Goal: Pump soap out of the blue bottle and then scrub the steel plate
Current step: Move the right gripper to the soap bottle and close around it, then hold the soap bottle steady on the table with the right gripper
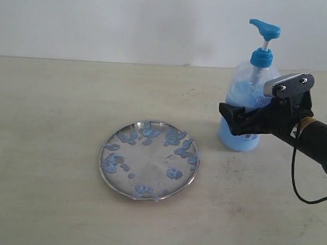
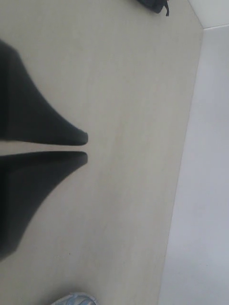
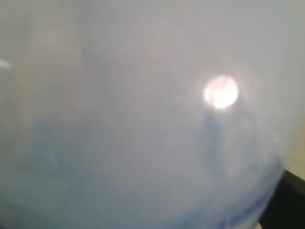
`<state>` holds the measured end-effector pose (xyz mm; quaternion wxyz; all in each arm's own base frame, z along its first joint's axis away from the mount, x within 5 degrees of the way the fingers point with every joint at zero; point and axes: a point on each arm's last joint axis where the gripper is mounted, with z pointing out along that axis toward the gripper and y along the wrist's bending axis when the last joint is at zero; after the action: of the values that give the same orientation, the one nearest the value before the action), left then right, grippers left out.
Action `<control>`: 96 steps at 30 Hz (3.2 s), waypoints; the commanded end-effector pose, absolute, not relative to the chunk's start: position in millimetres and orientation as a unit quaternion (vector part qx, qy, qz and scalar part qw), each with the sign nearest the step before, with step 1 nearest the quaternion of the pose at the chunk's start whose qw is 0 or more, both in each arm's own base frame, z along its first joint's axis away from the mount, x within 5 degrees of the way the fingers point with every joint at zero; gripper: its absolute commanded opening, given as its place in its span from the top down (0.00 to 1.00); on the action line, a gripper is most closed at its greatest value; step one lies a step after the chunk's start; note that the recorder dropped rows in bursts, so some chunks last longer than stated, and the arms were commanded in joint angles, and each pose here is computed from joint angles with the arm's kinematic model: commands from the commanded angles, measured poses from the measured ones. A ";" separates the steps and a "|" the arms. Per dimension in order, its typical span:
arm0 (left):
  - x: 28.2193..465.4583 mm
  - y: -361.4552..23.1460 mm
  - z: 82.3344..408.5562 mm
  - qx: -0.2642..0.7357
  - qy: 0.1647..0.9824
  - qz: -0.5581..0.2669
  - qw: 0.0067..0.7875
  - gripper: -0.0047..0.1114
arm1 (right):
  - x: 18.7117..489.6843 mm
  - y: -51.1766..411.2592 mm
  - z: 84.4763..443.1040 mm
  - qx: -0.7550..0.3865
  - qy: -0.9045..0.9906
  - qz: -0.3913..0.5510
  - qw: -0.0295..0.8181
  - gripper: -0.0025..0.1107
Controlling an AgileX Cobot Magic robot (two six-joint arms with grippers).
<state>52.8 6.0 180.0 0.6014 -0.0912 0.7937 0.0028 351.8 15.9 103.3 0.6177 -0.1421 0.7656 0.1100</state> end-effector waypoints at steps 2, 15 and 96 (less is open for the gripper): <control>52.8 6.0 180.8 -0.092 0.791 0.003 0.605 0.92 | 360.1 15.3 104.3 -0.148 0.763 0.107 0.620 0.12; 52.8 6.0 180.8 -0.092 0.791 0.003 0.605 0.92 | 355.1 20.5 94.6 -0.219 0.778 0.100 0.580 0.98; 55.9 -4.3 192.9 -0.219 0.721 -0.189 0.629 0.92 | 361.7 11.1 99.2 -0.166 0.778 0.044 0.604 0.98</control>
<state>55.9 -4.9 191.4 0.6223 -0.2200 0.7261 -0.1924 362.8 11.9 102.4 0.6244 -0.1529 0.7640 0.0552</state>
